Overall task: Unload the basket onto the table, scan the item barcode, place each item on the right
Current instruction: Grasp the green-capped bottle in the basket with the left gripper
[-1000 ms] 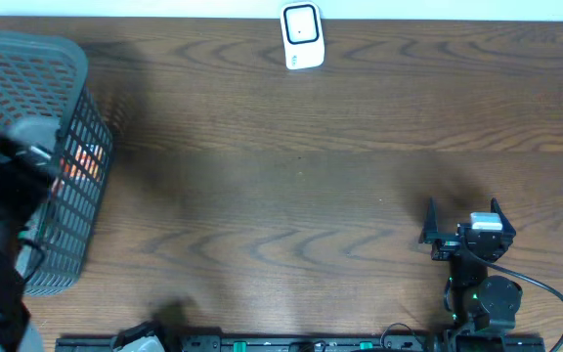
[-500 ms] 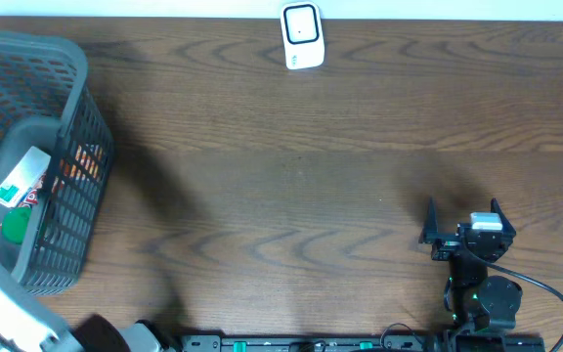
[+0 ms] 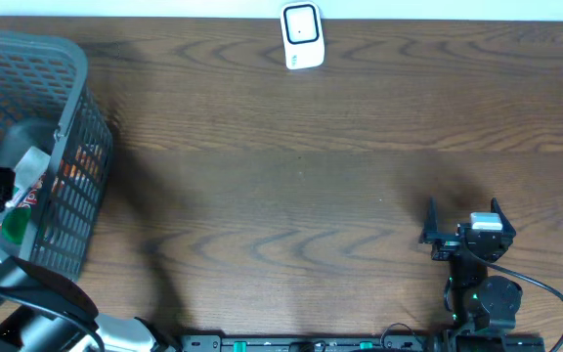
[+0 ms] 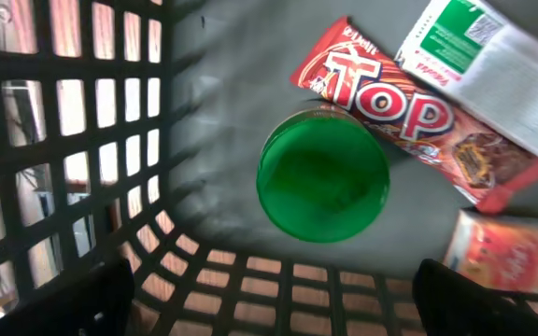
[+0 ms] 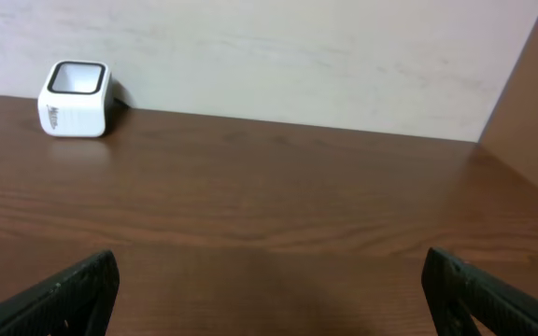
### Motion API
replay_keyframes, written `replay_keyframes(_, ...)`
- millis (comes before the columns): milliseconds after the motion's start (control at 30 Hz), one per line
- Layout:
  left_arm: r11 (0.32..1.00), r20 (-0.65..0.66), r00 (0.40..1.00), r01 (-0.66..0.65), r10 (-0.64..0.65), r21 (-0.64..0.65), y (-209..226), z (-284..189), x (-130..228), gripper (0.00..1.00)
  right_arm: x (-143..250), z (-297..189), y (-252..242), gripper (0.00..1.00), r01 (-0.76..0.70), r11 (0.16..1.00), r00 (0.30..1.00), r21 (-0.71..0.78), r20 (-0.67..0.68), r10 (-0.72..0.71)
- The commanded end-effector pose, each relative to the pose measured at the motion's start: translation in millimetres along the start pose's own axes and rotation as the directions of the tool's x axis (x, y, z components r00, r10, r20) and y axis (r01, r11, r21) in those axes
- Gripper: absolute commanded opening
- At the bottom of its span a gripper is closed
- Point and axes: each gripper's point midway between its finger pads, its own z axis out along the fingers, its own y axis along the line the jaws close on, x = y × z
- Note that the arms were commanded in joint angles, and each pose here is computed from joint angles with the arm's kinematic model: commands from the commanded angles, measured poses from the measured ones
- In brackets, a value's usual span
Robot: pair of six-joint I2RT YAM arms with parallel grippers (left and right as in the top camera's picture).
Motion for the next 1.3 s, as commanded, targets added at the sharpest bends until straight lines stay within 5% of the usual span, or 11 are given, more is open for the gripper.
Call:
replay_keyframes(0,1.0,-0.009,1.0,0.003,-0.003,-0.01,0,13,1,0.96,1,0,0,0.99,0.014,1.0,1.0,0.001,-0.002,-0.014)
replay_keyframes(433,0.999,0.001,0.999,-0.034,0.034,0.028,-15,29,-6,0.96,1,0,1,0.99,0.014,1.0,1.0,0.001,-0.002,-0.014)
replay_keyframes(1267,0.986,-0.195,0.979,-0.083,0.054,-0.145,-16,116,11,0.96,1,0,0,0.99,0.014,1.0,1.0,0.001,-0.002,-0.014)
